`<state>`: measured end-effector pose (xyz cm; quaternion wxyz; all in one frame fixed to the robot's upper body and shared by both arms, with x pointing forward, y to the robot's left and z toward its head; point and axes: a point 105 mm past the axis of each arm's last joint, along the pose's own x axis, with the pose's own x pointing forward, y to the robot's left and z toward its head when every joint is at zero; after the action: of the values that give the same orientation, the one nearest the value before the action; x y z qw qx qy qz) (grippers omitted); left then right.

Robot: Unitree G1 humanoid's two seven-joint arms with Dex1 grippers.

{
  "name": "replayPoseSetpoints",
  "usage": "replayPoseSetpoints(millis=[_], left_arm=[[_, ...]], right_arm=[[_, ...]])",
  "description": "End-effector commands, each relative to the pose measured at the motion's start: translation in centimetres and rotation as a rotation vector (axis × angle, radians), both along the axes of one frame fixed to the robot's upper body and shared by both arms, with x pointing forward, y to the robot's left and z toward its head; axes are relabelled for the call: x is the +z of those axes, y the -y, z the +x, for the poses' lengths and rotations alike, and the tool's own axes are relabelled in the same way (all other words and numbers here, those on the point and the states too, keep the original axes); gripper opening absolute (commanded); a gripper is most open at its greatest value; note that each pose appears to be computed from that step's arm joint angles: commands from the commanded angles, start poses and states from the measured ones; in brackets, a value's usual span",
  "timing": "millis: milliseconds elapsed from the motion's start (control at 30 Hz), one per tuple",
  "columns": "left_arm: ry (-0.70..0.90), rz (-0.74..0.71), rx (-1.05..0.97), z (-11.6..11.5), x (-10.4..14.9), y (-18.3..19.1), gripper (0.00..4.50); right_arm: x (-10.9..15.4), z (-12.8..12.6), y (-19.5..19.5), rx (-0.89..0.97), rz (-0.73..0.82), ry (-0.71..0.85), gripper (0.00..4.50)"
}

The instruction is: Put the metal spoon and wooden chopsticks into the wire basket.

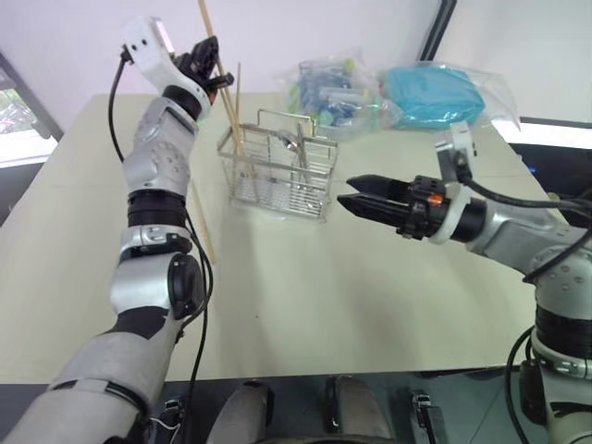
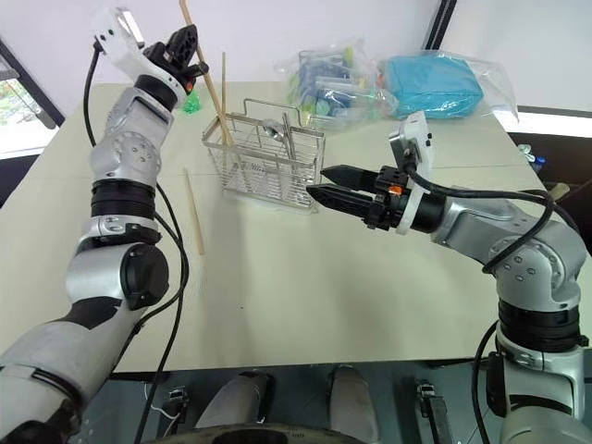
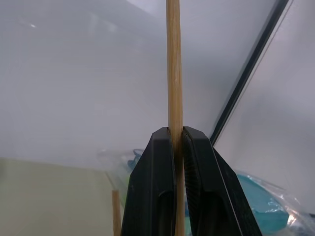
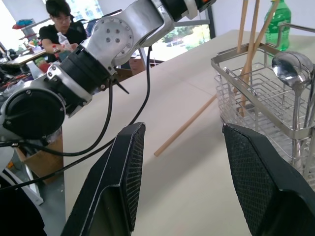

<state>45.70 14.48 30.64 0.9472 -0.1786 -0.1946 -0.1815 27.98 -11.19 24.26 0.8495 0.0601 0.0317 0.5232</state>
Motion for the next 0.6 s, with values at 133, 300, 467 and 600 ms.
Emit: replayPoseSetpoints(millis=[133,300,467,600], left_arm=[[0.048,0.035,-0.102,-0.9,-1.1,3.2,1.57],[0.04,-0.002,-0.092,-1.0,-1.1,2.8,4.1],[0.071,0.016,-0.067,-2.3,1.2,0.8,4.47],[0.032,0.067,0.032,-2.9,4.0,-2.0,4.47]], right_arm=[[1.8,-0.2,0.6,-0.038,0.052,0.054,2.58],[1.9,0.0,0.6,-0.048,0.059,0.049,2.58],[1.9,0.6,0.6,-0.053,0.067,0.045,2.58],[1.8,0.9,0.4,-0.048,0.074,0.043,2.58]])
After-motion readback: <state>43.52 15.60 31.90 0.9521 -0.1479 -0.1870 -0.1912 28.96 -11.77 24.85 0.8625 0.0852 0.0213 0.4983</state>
